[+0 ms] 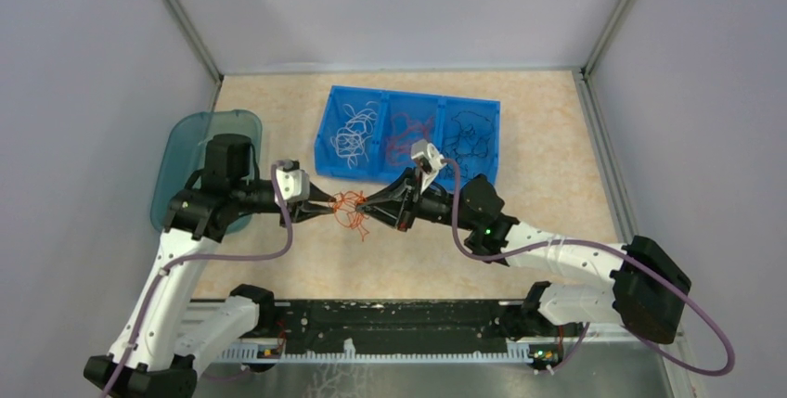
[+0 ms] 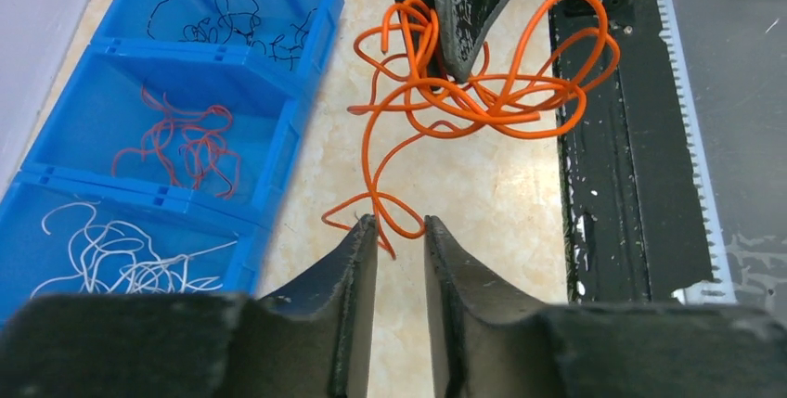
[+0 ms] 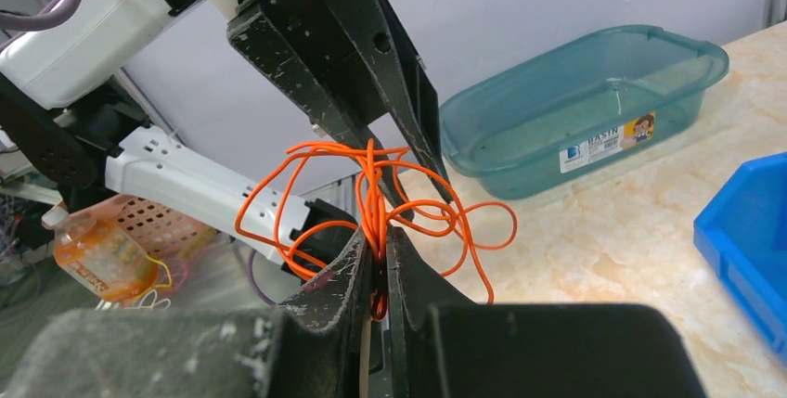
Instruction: Untangle the cables
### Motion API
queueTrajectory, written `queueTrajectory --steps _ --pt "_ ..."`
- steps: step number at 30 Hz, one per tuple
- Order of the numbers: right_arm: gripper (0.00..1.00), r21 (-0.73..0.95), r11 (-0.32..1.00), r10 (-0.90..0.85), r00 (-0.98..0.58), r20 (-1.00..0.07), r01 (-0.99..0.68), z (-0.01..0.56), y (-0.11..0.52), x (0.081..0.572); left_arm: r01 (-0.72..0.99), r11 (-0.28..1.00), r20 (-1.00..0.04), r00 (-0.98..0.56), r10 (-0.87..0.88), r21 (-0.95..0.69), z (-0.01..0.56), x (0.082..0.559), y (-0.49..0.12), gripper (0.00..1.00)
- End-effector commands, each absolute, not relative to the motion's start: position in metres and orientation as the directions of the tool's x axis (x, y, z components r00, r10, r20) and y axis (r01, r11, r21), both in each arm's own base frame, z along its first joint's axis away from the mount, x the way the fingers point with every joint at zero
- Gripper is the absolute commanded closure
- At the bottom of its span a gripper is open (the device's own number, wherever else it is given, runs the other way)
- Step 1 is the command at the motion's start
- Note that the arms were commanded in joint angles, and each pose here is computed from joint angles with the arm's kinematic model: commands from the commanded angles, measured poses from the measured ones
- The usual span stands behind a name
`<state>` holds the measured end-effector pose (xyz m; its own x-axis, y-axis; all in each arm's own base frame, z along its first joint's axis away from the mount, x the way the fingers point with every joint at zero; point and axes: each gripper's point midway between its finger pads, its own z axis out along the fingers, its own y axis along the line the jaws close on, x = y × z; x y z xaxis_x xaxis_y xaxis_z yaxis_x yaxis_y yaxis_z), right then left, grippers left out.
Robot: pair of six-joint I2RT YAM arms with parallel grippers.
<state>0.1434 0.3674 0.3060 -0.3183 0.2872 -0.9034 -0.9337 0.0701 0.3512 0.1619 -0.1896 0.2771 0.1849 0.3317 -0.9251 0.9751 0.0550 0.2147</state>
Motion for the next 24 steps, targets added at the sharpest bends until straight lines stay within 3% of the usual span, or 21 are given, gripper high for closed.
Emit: queueTrajectory --steps 1,4,6,14,17,18,19,21,24 --pt "0.92 0.305 0.032 0.361 -0.274 -0.891 -0.952 0.337 0.36 0.14 0.973 0.028 -0.93 0.208 0.304 0.227 0.284 0.156 -0.192 0.78" --pt "0.92 0.308 0.038 0.351 -0.276 -0.895 -0.951 0.333 0.36 0.139 0.969 0.052 -0.932 0.218 0.29 0.243 0.295 0.159 -0.193 0.94" --pt "0.92 0.312 0.047 0.352 -0.277 -0.894 -0.949 0.331 0.357 0.141 0.965 0.071 -0.932 0.222 0.287 0.251 0.301 0.16 -0.193 0.98" --pt "0.91 0.32 0.06 0.378 -0.276 -0.884 -0.945 0.336 0.341 0.144 0.909 0.138 -0.879 0.328 0.345 0.394 0.303 0.175 -0.183 0.99" --pt "0.91 0.326 0.035 0.394 -0.287 -0.873 -0.945 0.341 0.338 0.141 0.914 0.139 -0.884 0.318 0.342 0.382 0.302 0.174 -0.183 0.8" --pt "0.91 0.327 0.023 0.399 -0.292 -0.869 -0.945 0.343 0.338 0.139 0.923 0.126 -0.894 0.307 0.327 0.364 0.302 0.169 -0.184 0.67" --pt "0.91 0.331 0.005 0.405 -0.3 -0.864 -0.944 0.346 0.337 0.137 0.93 0.118 -0.901 0.297 0.316 0.348 0.301 0.166 -0.186 0.44" --pt "0.91 0.332 -0.041 0.42 -0.317 -0.85 -0.942 0.354 0.337 0.132 0.937 0.107 -0.91 0.29 0.298 0.333 0.301 0.162 -0.188 0.2" --pt "0.91 0.323 -0.137 0.442 -0.35 -0.826 -0.936 0.367 0.336 0.119 0.931 0.116 -0.913 0.306 0.268 0.346 0.306 0.161 -0.19 0.16"
